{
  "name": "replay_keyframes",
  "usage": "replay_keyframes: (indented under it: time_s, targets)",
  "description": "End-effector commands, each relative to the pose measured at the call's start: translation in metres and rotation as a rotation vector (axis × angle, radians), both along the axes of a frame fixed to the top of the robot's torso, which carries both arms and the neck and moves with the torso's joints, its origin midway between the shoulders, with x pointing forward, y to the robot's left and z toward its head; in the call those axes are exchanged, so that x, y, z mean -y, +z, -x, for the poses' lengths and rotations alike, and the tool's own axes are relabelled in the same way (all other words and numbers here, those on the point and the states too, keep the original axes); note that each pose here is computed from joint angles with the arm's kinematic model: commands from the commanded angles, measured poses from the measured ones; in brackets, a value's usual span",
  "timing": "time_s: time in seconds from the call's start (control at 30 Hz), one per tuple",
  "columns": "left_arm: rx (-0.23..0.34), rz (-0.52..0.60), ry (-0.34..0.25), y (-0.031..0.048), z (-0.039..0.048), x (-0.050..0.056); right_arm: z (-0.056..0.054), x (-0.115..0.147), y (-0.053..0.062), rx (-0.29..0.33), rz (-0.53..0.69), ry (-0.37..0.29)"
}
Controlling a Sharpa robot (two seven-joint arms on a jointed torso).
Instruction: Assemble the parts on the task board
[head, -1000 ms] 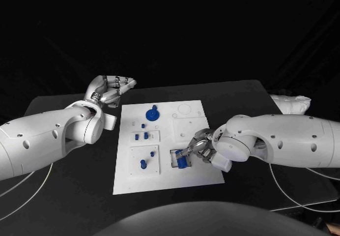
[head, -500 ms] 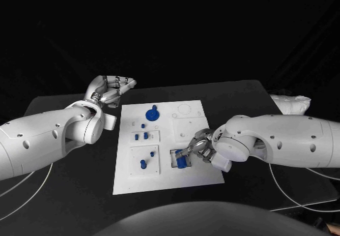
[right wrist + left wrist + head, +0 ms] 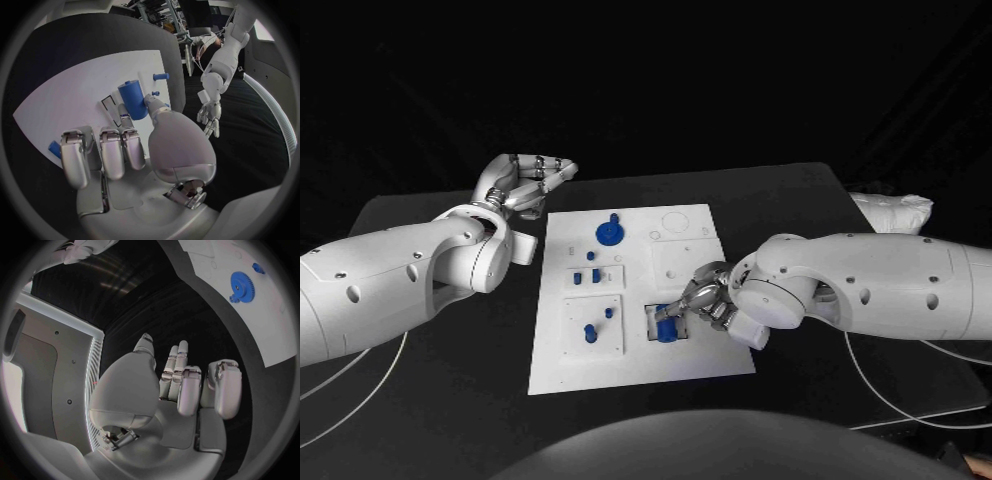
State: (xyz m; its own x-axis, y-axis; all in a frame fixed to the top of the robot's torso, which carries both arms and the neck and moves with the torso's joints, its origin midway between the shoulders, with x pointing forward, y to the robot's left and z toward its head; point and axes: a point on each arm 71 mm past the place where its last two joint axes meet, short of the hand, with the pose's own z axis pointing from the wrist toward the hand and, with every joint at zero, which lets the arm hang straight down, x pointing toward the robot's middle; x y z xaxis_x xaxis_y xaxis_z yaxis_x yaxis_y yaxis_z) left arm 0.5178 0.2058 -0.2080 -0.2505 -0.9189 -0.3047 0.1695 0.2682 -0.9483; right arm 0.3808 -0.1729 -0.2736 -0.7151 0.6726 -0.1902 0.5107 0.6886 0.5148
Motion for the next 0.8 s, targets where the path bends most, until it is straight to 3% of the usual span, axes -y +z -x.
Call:
replay_keyframes:
  time_s: [0.03, 0.8]
  targets:
    - [-0.002, 0.006, -0.02, 0.0006, 0.0006, 0.0028, 0.0004, -0.0024, -0.0003, 0.009, 0.002, 0.022]
    - [-0.005, 0.006, -0.024, 0.0, 0.0003, 0.0039, 0.0003, -0.0007, 0.0001, 0.018, 0.009, 0.019]
